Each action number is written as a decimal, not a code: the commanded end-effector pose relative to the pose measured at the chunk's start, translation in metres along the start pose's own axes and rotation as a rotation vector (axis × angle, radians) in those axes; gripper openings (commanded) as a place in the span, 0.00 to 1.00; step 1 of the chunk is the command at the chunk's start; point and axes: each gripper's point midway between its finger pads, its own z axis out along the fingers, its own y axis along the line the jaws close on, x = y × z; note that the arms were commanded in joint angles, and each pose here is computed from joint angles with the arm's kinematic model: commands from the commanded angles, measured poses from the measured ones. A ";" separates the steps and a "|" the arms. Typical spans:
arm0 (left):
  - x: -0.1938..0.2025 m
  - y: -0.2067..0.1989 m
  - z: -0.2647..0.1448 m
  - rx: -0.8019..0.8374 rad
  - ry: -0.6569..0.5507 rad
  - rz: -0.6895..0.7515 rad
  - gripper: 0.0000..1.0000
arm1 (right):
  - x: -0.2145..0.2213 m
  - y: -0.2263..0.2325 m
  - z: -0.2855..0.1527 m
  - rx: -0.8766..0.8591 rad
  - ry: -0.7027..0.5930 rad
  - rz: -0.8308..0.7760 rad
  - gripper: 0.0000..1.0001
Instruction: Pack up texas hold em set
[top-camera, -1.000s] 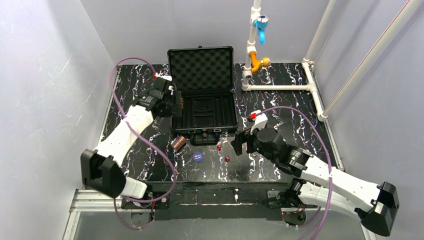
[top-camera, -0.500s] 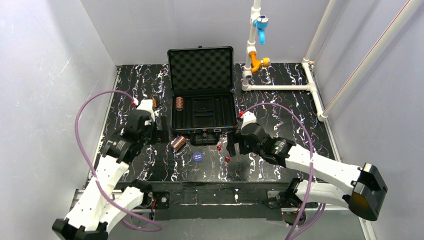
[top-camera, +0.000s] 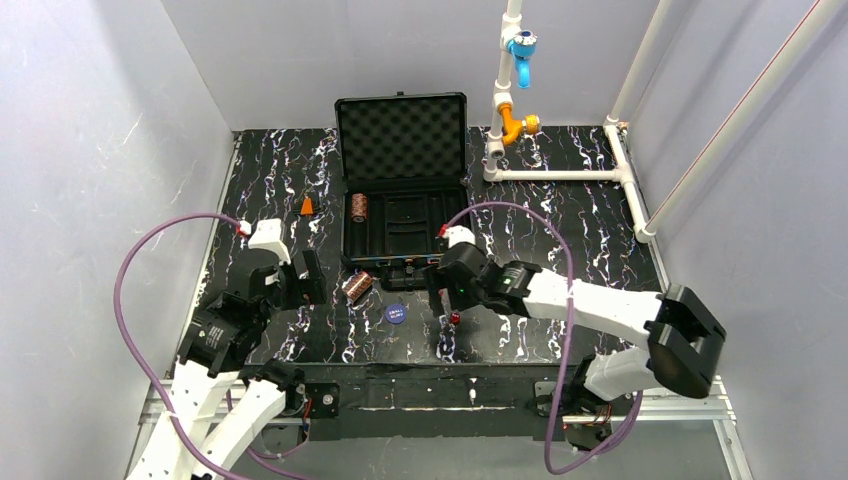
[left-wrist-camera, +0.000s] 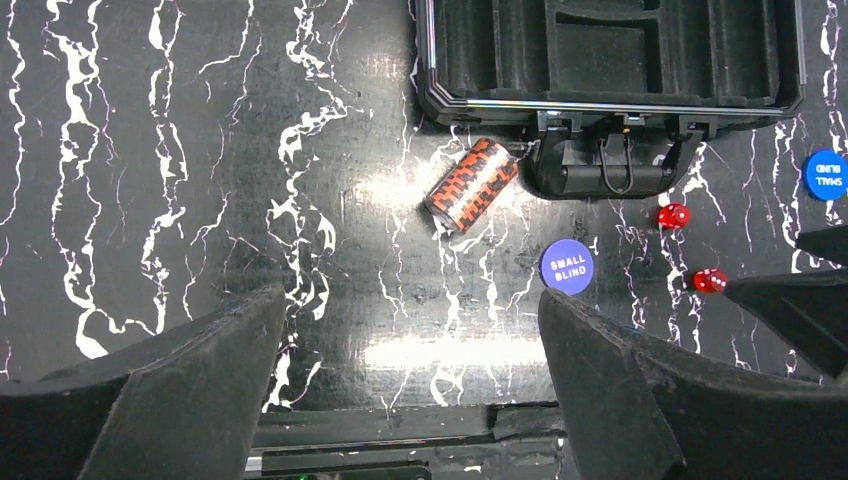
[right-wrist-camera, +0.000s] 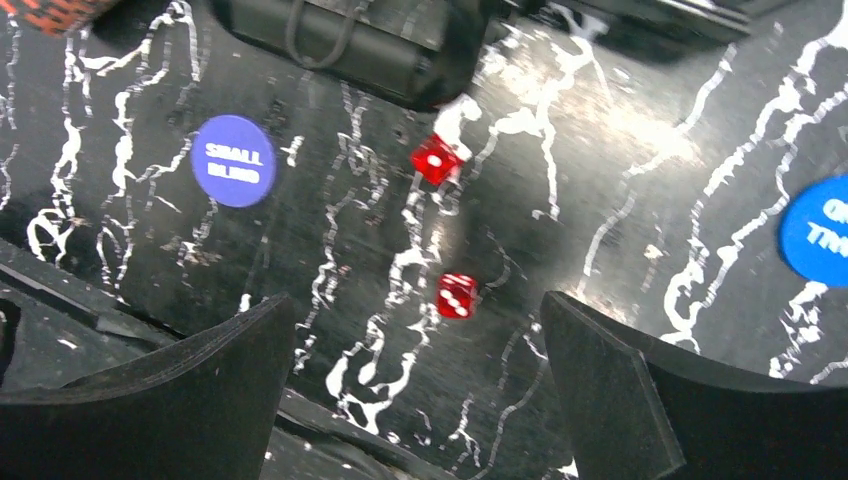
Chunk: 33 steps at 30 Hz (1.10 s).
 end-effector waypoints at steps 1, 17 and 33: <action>0.006 0.007 0.002 -0.037 0.019 -0.001 0.98 | -0.030 0.041 0.006 -0.062 -0.040 -0.054 1.00; 0.000 0.021 -0.008 -0.083 -0.067 -0.020 0.98 | -0.051 0.137 0.059 -0.121 0.047 -0.032 1.00; 0.000 0.023 -0.011 -0.088 -0.086 -0.026 0.98 | 0.005 0.116 0.076 0.108 0.201 -0.078 0.91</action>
